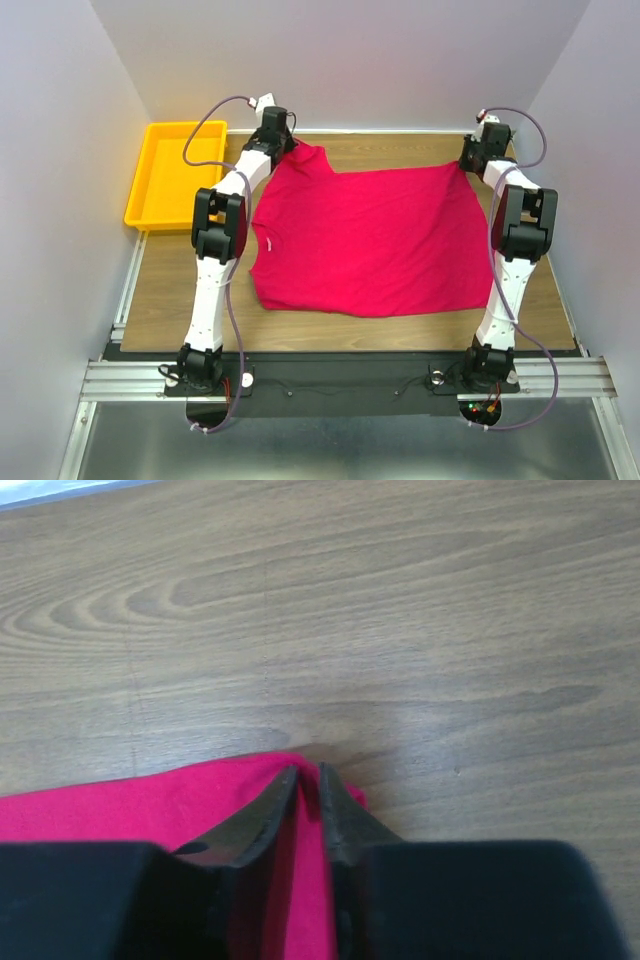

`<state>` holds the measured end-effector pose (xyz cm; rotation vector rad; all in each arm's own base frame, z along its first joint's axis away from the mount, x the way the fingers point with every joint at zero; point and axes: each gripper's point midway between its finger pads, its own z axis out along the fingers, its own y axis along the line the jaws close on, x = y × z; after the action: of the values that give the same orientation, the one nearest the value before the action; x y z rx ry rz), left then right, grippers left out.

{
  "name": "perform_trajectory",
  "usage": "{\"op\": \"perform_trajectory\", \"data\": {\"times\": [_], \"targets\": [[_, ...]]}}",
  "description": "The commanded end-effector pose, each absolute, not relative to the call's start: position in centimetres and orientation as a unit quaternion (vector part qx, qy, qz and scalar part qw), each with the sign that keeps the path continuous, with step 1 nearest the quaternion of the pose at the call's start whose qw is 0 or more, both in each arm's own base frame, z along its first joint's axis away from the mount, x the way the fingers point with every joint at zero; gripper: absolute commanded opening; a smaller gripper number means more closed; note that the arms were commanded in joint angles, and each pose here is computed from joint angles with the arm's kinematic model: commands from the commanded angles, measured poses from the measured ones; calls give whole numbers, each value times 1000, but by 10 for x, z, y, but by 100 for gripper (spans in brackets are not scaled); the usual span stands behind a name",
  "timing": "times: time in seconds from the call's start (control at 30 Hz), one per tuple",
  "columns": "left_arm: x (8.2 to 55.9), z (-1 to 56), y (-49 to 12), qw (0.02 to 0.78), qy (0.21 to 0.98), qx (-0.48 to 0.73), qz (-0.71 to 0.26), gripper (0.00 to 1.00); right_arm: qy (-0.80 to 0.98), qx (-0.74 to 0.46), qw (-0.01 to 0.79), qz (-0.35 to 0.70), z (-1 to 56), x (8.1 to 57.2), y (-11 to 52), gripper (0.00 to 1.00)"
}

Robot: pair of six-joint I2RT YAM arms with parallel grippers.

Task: Fold and stack the t-shirts
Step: Flatten the tshirt out

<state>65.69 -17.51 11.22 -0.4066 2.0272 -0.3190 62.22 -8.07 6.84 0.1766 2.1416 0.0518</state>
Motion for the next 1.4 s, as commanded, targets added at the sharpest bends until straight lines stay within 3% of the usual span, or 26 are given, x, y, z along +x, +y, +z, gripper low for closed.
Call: {"op": "perform_trajectory", "data": {"times": [0.0, 0.03, 0.07, 0.1, 0.27, 0.6, 0.63, 0.7, 0.73, 0.8, 0.87, 0.9, 0.97, 1.1, 1.37], "targets": [[672, 168, -173, 540, 805, -175, -176, 14, 847, 67, 527, 11, 104, 647, -84, 24], [673, 173, -174, 541, 803, -171, -184, 20, 846, 66, 529, 9, 107, 647, -85, 31], [673, 178, -174, 543, 800, -169, -189, 36, 845, 66, 530, 8, 109, 648, -85, 34], [674, 184, -172, 546, 797, -169, -193, 42, 844, 64, 533, 7, 113, 648, -85, 36], [666, 217, -167, 561, 788, -143, -208, 60, 837, 44, 545, -2, 131, 647, -85, 56], [620, 220, -165, 527, 813, -68, -240, 63, 855, -81, 506, 81, 132, 611, -41, 75], [604, 199, -162, 499, 833, -64, -231, 63, 854, -103, 499, 100, 134, 601, -31, 75], [577, 227, -161, 507, 827, -48, -238, 63, 866, -133, 470, 107, 135, 565, -24, 76], [554, 203, -159, 479, 846, -43, -230, 63, 871, -143, 458, 109, 134, 548, -21, 76], [517, 237, -153, 495, 837, -40, -230, 63, 892, -155, 409, 113, 104, 501, -19, 76], [465, 231, -146, 479, 846, -47, -231, 63, 893, -155, 413, 86, 124, 470, -29, 76], [437, 197, -139, 438, 870, -58, -218, 63, 909, -138, 384, 86, 103, 441, -35, 76], [402, 207, -126, 444, 866, -83, -214, 63, 914, -124, 382, 61, 114, 412, -48, 76], [319, 143, -107, 356, 905, -134, -189, 63, 936, -64, 345, 25, 104, 351, -85, 75], [245, 101, -114, 309, 889, -219, -258, 64, 959, -12, 282, -13, 68, 266, -104, 73]]}}
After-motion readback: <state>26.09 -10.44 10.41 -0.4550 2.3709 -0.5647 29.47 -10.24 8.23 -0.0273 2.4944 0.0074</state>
